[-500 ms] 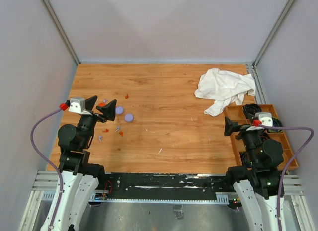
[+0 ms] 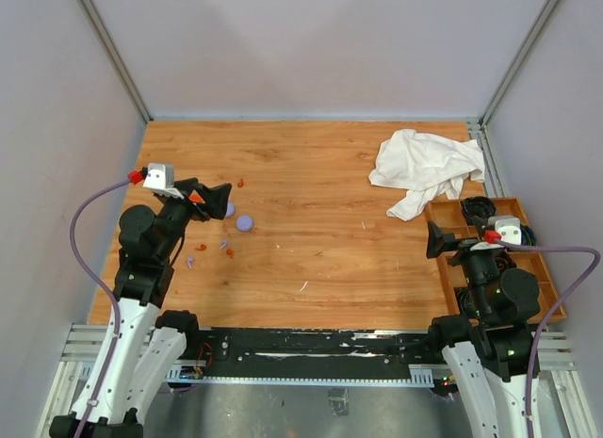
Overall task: Insert the wireless bluetooth earbuds into the charging case
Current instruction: Pick up the charging case at the center of the board.
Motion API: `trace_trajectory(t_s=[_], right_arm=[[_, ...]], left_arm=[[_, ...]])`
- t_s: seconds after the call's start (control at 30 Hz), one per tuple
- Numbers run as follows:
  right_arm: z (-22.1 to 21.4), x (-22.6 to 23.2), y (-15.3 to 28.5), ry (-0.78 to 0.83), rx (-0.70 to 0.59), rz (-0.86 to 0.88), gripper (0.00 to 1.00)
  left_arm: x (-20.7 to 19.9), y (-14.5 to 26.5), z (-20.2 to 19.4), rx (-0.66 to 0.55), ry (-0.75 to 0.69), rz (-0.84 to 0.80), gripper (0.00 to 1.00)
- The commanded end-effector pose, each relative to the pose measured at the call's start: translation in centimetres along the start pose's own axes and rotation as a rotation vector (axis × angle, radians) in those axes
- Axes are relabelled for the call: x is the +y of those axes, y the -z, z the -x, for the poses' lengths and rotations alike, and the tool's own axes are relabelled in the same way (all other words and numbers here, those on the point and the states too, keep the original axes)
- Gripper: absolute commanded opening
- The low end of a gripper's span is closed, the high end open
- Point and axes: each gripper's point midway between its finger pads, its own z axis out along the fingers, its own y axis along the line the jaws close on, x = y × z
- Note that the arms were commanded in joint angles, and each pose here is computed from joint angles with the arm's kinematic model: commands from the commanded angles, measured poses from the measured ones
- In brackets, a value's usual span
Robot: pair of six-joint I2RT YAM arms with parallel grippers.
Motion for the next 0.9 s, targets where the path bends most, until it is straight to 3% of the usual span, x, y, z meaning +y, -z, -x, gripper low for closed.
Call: trace_trajectory(t_s=[0.0, 0.17, 0.37, 0.87], right_arm=[[0.8, 0.6, 0.0, -0.028, -0.036, 0.026, 0.99], [0.8, 0.9, 0.1, -0.041, -0.038, 0.042, 0.99], [0.8, 1.5, 0.0, -0.055, -0.043, 0.074, 0.99], [0.5, 1.5, 0.1, -0.048, -0.028, 0.069, 0.99]], left_arm=[[-0.2, -0.9, -0.8, 0.105, 0.077, 0.007, 0.99], [1.5, -2.0, -3.7, 0.247, 0.134, 0.104, 0.99], [2.2, -3.6, -10.7, 0.507, 0.189, 0.187, 0.93], [5.4, -6.0, -21.4, 0.704, 0.174, 0.451, 0.89]])
